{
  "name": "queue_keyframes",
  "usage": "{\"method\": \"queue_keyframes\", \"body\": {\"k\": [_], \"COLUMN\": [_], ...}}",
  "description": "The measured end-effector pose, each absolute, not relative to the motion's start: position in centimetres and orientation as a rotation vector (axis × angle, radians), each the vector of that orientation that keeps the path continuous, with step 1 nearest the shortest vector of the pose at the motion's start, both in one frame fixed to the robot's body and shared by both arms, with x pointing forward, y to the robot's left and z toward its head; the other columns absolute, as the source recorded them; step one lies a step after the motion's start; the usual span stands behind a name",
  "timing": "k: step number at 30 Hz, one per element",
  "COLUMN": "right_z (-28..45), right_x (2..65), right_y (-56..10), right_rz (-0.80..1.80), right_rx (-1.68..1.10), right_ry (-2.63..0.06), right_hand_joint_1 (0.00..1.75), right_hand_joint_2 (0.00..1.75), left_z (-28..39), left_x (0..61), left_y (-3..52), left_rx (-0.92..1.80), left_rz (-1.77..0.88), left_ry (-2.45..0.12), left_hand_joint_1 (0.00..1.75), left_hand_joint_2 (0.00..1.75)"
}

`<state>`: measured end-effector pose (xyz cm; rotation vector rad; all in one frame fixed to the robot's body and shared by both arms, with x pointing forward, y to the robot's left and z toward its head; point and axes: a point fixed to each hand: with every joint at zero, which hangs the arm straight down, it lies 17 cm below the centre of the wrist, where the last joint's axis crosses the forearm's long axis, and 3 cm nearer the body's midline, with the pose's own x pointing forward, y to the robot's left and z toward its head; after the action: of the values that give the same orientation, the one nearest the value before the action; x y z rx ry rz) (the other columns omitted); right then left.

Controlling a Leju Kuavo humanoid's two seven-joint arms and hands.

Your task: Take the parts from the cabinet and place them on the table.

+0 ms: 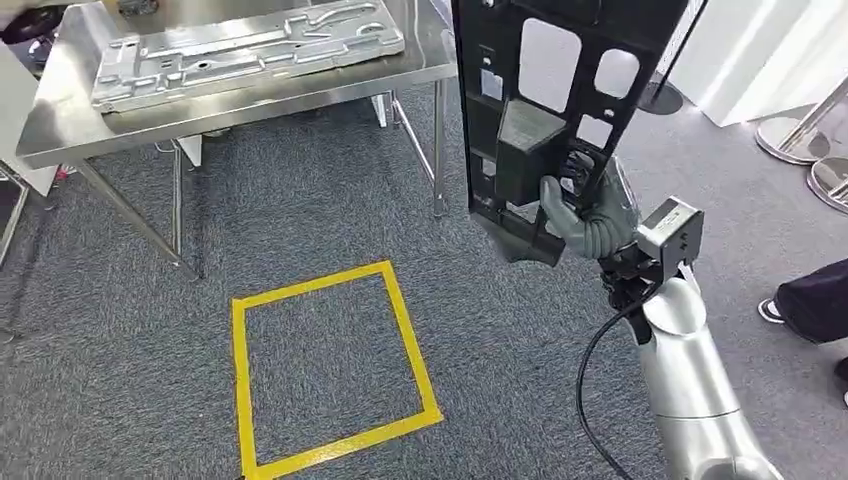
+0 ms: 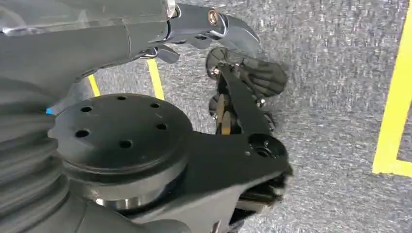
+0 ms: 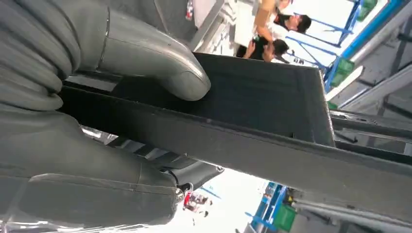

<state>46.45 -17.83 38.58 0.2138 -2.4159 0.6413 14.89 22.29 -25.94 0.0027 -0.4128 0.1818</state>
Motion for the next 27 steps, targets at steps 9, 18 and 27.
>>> {"method": "queue_keyframes", "body": {"k": [9, 18, 27], "right_z": [38.96, 38.69, 38.86], "right_x": [46.31, 46.59, 46.52], "right_y": [-17.79, -17.83, -17.73], "right_rz": [0.644, 0.642, 0.637], "right_rx": [0.216, 0.217, 0.254], "right_ry": [-2.427, -2.418, -2.418], "right_hand_joint_1": [1.75, 1.75, 1.75], "right_hand_joint_2": [1.75, 1.75, 1.75], "left_z": [-25.89, -25.9, -25.95], "left_x": [15.19, 15.09, 14.83], "left_y": [22.55, 22.47, 22.51], "left_rx": [0.008, 0.007, 0.009], "left_rz": [0.191, 0.193, 0.198], "left_ry": [-0.418, -0.418, -0.418], "left_hand_joint_1": [0.0, 0.0, 0.0], "left_hand_joint_2": [1.75, 1.75, 1.75]}}
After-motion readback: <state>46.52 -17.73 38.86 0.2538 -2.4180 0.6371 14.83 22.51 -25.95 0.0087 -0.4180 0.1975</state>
